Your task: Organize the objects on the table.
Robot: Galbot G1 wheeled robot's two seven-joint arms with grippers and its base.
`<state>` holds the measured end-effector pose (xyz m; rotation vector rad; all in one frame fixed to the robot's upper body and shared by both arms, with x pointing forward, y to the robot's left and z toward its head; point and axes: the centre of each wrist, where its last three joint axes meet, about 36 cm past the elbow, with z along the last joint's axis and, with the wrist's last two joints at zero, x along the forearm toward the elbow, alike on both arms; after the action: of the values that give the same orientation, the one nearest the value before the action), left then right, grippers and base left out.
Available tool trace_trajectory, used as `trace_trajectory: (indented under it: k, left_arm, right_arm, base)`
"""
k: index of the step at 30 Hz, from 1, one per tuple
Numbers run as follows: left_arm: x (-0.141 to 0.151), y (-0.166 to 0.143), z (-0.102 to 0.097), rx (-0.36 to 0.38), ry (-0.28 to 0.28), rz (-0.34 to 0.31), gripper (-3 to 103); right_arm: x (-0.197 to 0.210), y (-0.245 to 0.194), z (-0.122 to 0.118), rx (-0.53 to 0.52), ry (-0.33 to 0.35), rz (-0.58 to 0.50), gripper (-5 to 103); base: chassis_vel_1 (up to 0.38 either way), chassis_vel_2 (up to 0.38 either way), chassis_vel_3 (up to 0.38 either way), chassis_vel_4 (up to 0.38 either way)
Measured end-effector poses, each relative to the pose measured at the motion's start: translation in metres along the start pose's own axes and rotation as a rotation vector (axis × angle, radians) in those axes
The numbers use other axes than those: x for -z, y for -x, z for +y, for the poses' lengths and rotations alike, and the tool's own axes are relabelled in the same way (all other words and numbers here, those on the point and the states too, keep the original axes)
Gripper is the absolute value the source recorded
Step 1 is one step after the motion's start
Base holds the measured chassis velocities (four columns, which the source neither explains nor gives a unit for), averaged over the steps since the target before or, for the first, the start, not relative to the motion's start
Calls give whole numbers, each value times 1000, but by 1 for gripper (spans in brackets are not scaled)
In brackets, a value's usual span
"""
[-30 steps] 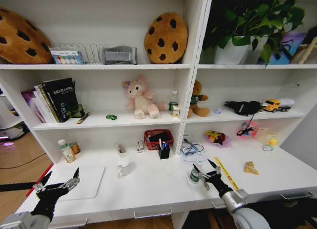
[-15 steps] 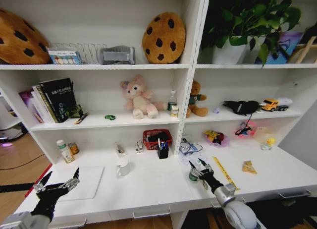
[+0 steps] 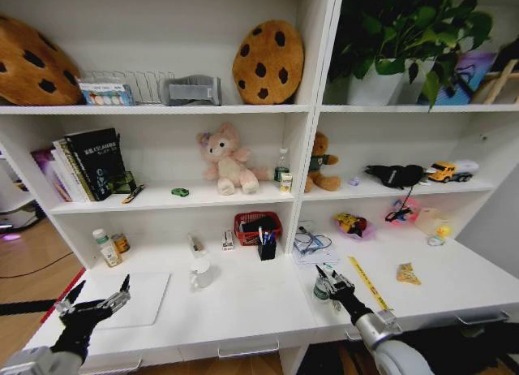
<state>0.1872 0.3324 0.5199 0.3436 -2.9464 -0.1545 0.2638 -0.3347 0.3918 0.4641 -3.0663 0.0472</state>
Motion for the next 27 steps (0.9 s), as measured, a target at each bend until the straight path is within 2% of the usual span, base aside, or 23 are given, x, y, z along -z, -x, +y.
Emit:
trace_trajectory:
  k: [2,4,5,9,11,12,14,15,18,19,21,23,24,25,27]
  left_arm:
    - [0,0,0,0,0,0,100]
    - [0,0,0,0,0,0,100]
    - [0,0,0,0,0,0,100]
    - [0,0,0,0,0,0,100]
    - [0,0,0,-1,0,0,100]
    - [0,0,0,-1,0,0,100]
    - [0,0,0,0,0,0,100]
    - [0,0,0,0,0,0,100]
    - [0,0,0,0,0,0,100]
    - [0,0,0,0,0,0,100]
    - [0,0,0,0,0,0,100]
    - [0,0,0,0,0,0,100]
    - [0,0,0,0,0,0,100]
    - [0,0,0,0,0,0,100]
    - [0,0,0,0,0,0,100]
  right_arm:
    - [10,-17,9,3,9,-11,27]
    - [18,-56,25,15,20,-20,27]
    - [18,-56,25,15,20,-20,27]
    - [11,-118,29,28,-75,-49,27]
    - [0,-151,32,30,-76,-31,27]
    - [0,-151,32,30,-76,-31,27]
    - [-26,-184,31,36,-82,15,27]
    - [-26,-184,31,36,-82,15,27]
    - [-84,-229,30,29,-99,114,27]
    - [-84,-229,30,29,-99,114,27]
    - [-124,-244,20,-2,-117,178,27]
    - [-131,-246,18,-9,-116,193,27]
    - [-155,-249,10,-36,-106,239,27]
    - [-155,-249,10,-36,-106,239,27]
    - [-199,-244,-8,-92,-113,323,27]
  base:
    - [0,0,0,0]
    - [0,0,0,0]
    - [0,0,0,0]
    - [0,0,0,0]
    - [0,0,0,0]
    - [0,0,0,0]
    - [0,0,0,0]
    - [0,0,0,0]
    - [0,0,0,0]
    - [0,0,0,0]
    - [0,0,0,0]
    - [0,0,0,0]
    - [0,0,0,0]
    - [0,0,0,0]
    - [0,0,0,0]
